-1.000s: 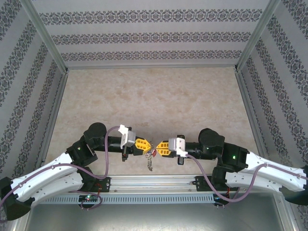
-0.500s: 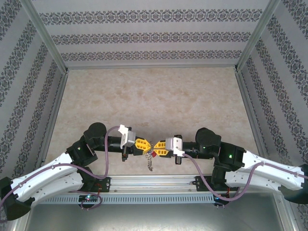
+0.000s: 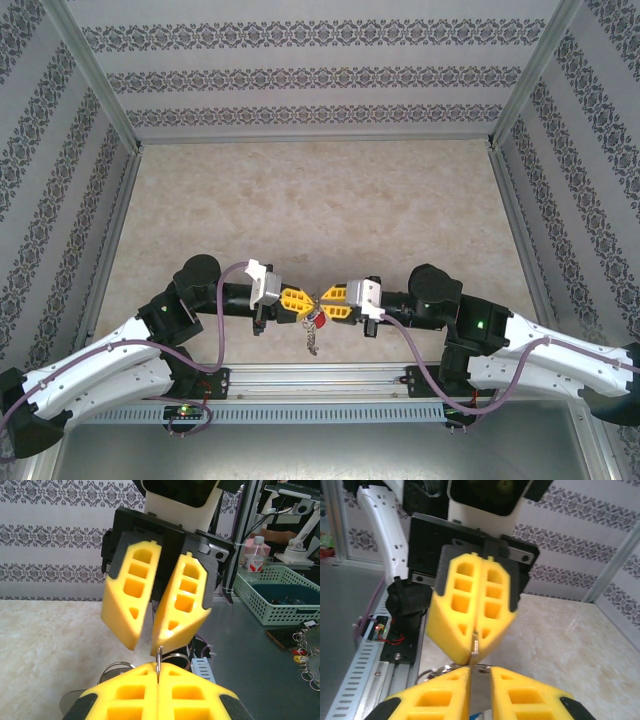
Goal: Put the keys on the keyring
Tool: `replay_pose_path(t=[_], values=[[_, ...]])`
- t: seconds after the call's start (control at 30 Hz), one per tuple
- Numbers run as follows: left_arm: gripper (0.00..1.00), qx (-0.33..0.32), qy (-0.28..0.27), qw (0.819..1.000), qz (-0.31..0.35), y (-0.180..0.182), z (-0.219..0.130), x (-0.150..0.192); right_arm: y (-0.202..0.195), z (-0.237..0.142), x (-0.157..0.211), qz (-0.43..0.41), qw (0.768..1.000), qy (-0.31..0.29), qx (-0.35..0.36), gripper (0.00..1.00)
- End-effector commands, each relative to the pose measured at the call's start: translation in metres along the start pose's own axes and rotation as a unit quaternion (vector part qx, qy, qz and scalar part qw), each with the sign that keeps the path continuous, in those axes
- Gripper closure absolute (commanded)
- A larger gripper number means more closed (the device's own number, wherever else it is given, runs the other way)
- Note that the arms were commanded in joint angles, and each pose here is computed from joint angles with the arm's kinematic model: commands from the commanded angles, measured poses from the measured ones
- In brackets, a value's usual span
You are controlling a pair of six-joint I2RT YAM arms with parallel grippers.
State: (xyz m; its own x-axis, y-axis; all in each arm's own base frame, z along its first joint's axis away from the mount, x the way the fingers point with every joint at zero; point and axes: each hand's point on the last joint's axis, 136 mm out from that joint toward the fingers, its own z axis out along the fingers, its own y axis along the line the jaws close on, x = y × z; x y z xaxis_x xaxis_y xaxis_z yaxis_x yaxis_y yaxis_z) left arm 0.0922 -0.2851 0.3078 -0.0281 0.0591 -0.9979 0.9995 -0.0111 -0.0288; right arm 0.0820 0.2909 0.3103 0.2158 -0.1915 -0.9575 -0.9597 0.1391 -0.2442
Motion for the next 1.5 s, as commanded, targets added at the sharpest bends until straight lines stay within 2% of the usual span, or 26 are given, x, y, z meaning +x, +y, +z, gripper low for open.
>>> replay_pose_path(t=[0.0,0.1,0.37,0.83,1.27,1.33,1.47], values=[[1.0,0.019,-0.032,0.999,0.024,-0.01,-0.003,-0.018,-0.01,-0.003,-0.01,0.008,1.0,-0.019,0.023,0.81],[1.0,0.019,-0.033,0.999,0.024,-0.01,-0.003,-0.018,-0.008,-0.003,-0.012,0.008,1.0,-0.021,0.017,0.81],[1.0,0.014,-0.03,0.999,0.025,-0.009,-0.003,-0.017,0.016,-0.004,-0.015,0.012,0.998,-0.035,-0.053,0.79],[1.0,0.024,-0.031,0.999,0.025,-0.012,-0.003,-0.017,0.005,0.0,-0.014,0.02,0.999,-0.035,-0.027,0.8],[1.0,0.02,-0.031,0.999,0.029,-0.01,-0.003,-0.018,0.009,0.008,-0.006,0.031,0.998,-0.015,-0.049,0.8],[1.0,0.019,-0.032,0.999,0.031,-0.01,-0.003,-0.018,0.008,0.007,-0.005,0.033,0.998,-0.013,-0.049,0.82],[1.0,0.014,-0.028,0.999,0.029,-0.008,-0.002,-0.017,0.005,0.007,-0.004,0.033,0.999,-0.008,-0.042,0.99]])
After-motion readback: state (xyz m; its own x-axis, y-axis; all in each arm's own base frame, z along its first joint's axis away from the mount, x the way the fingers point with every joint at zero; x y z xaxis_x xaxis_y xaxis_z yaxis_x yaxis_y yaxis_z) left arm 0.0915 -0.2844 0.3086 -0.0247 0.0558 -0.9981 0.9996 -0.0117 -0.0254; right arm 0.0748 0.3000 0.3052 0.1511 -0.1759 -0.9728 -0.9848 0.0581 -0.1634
